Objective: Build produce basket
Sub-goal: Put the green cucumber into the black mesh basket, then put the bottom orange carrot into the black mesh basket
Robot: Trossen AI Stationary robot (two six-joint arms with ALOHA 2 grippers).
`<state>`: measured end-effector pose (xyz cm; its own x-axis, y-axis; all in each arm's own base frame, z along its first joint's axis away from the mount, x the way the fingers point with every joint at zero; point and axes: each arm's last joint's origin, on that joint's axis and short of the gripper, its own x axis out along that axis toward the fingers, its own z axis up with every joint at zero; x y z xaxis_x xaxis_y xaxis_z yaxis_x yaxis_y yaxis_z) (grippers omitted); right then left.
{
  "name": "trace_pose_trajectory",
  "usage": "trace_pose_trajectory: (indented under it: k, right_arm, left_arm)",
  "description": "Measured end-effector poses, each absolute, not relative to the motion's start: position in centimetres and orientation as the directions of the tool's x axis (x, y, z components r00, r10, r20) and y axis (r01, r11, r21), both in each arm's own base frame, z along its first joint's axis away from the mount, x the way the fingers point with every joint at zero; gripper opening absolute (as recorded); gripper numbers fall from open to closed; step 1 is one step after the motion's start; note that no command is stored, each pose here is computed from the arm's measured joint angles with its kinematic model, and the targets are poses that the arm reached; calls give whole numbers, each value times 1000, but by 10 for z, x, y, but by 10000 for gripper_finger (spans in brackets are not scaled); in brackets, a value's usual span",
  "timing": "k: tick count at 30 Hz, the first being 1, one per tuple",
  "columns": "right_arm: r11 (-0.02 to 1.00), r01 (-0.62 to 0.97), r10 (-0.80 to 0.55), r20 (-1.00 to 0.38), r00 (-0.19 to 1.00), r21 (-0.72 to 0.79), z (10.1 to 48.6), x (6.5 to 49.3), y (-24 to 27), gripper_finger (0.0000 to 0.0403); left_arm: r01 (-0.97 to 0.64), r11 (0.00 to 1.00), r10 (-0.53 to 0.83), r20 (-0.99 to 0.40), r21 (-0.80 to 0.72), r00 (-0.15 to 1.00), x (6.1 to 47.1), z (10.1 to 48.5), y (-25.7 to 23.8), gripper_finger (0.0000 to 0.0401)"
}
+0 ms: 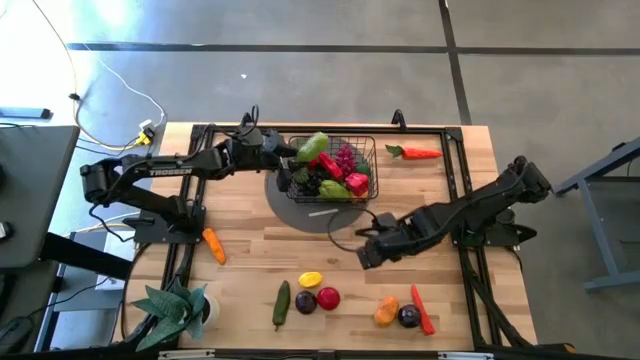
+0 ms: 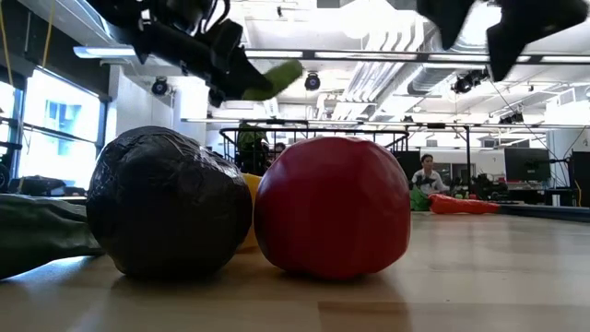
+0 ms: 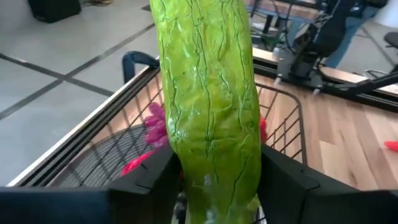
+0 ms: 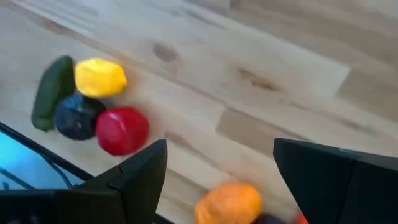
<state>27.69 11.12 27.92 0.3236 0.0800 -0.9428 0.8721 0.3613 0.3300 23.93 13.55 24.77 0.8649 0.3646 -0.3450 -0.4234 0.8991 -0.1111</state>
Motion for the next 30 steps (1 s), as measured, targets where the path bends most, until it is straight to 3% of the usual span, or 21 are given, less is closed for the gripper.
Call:
trace_pose_trajectory:
  k: [11,20,30]
  right_arm:
    - [353,890,115,-957,267,290,278,248,158,277]
    - [329,918,152,-972,179,221,276,216,192,277]
    - [335,933,97,-990,102,129,263,202,211,277]
  left_arm:
    - [-402,908,344,-334,-119,878,256,245,144,235]
    - [-451,882,390,-325,-135,861,261,266,149,237]
    - [-479,866,394,-398,-140,828,263,286,151,237]
